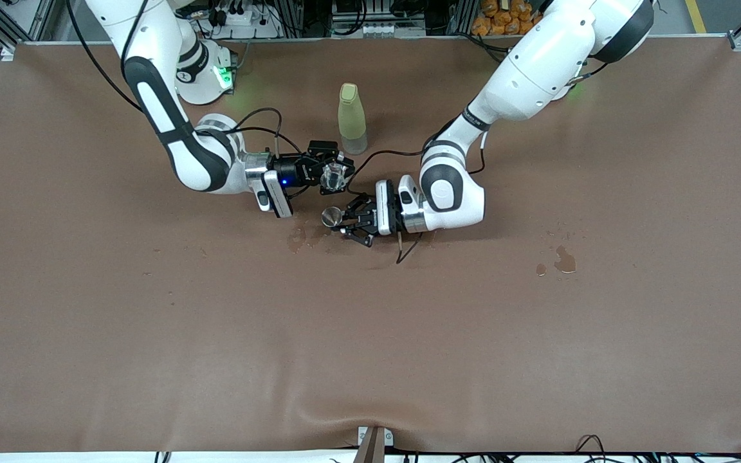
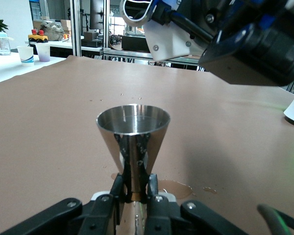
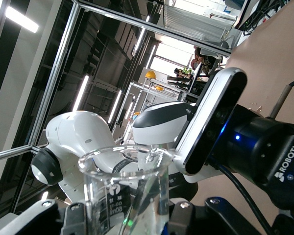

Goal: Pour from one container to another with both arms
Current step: 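Tilt the beaker with the right gripper, pouring liquid into the jigger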

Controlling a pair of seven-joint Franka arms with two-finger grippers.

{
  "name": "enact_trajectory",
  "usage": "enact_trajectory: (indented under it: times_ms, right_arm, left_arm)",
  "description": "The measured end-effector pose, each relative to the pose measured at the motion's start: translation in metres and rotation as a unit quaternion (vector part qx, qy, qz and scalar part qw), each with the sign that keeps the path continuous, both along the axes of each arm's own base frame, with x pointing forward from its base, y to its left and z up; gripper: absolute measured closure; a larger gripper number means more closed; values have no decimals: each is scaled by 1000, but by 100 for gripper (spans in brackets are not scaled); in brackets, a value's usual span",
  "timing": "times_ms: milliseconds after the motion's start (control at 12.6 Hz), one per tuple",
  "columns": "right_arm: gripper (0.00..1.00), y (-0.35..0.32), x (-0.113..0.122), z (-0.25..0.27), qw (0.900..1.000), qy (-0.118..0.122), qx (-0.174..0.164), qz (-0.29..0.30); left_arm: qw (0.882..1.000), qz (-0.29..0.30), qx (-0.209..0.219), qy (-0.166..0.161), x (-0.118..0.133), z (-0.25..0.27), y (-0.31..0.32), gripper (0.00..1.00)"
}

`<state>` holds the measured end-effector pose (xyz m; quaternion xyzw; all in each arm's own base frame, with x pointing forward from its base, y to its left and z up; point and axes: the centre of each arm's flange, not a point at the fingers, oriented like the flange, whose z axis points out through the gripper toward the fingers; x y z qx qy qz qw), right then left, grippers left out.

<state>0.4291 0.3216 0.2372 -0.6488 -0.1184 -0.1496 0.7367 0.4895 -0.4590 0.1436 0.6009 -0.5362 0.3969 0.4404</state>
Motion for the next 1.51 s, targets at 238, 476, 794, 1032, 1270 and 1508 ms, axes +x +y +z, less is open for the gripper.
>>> enact_trajectory:
  times_ms: [238, 476, 794, 1032, 1270, 1508]
  right_arm:
    - [82, 0, 0, 0, 1000, 30, 1, 3]
    - [82, 0, 0, 0, 999, 42, 2, 4]
    - [82, 0, 2, 1, 998, 57, 5, 0]
    - [82, 0, 2, 1, 997, 73, 7, -1]
    - [82, 0, 2, 1, 996, 84, 8, -1]
    - [82, 0, 3, 1, 995, 99, 9, 1]
  left_arm:
    - [1000, 0, 0, 0, 0, 0, 0, 78]
    - [1000, 0, 0, 1, 0, 0, 0, 78]
    - [1000, 4, -4, 10, -3, -2, 3, 78]
    - [1000, 5, -6, 15, -5, -3, 4, 78]
    - [1000, 5, -5, 17, -6, -4, 5, 78]
    - [1000, 4, -4, 19, -8, -6, 6, 78]
